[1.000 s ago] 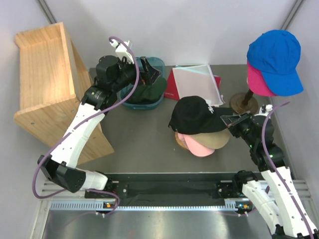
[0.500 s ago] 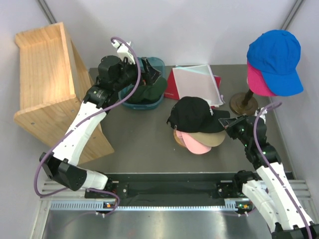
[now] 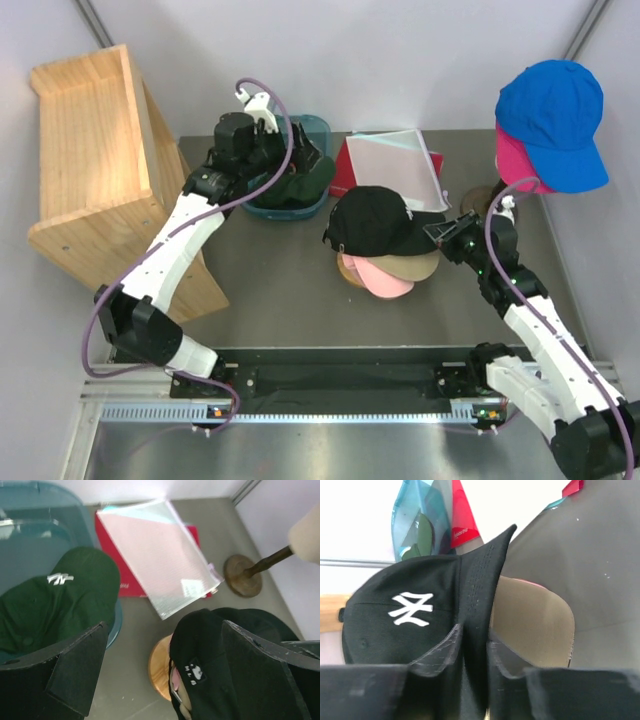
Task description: Stack the hats
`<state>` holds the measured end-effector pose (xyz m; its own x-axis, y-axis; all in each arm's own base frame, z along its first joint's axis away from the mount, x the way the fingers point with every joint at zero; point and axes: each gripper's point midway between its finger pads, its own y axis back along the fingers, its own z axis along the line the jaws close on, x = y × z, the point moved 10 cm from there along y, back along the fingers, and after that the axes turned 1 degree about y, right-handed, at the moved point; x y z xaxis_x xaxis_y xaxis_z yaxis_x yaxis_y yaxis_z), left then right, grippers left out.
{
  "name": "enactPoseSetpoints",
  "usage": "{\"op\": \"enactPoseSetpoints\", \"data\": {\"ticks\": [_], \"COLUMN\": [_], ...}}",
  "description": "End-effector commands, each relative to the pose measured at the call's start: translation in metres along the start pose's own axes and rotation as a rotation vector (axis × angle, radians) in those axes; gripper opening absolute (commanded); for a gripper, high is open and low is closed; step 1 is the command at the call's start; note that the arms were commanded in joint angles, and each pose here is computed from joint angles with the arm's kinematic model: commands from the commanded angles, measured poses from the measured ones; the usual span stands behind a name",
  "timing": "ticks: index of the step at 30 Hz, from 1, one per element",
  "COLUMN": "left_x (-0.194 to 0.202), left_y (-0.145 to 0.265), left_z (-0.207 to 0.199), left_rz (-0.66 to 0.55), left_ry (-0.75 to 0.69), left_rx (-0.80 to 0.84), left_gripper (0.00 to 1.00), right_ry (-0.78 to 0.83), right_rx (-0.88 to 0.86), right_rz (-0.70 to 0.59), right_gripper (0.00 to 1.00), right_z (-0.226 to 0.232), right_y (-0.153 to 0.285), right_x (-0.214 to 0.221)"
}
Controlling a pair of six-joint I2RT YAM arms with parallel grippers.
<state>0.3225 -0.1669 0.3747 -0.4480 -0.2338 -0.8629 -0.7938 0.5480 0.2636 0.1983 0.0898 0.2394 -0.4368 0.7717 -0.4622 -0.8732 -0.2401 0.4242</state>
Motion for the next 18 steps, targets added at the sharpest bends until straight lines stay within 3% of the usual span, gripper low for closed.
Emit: {"op": "enactPoseSetpoints", "data": {"ticks": [1,4,7,10,18], "left_x": [0.015,0.024,0.03,0.041,0.062], "left_y": [-0.014,-0.025,-0.035,-0.046,-0.068], "left_z": [0.017,0.026,0.034,0.044,0.077], "left_rz": [0.061,0.102,0.138,0.174,0.219], "left_ry": [0.0,0.02,0.018,0.032,0.083], "left_rx": [-0.065,-0.105,-0.138,-0.188,-0.337], "left_gripper": [0.99,0.99,0.99,0.99,0.99], "right_ry": [0.119,0.127,0.128,0.126,0.087], "right_rx": [0.153,0.164,0.175,0.185,0.143], "right_rz": [0.162,0.167,0.145,0.07,-0.131], "right_gripper": [0.4,0.68,0.89,0.99,1.0], "right_z": [-0.023,-0.019,-0.013,-0.004,0.02], "right_y": [-0.007,-0.008,0.0,0.015,0.063], "right_x": [0.021,0.018,0.012,0.001,-0.026]}}
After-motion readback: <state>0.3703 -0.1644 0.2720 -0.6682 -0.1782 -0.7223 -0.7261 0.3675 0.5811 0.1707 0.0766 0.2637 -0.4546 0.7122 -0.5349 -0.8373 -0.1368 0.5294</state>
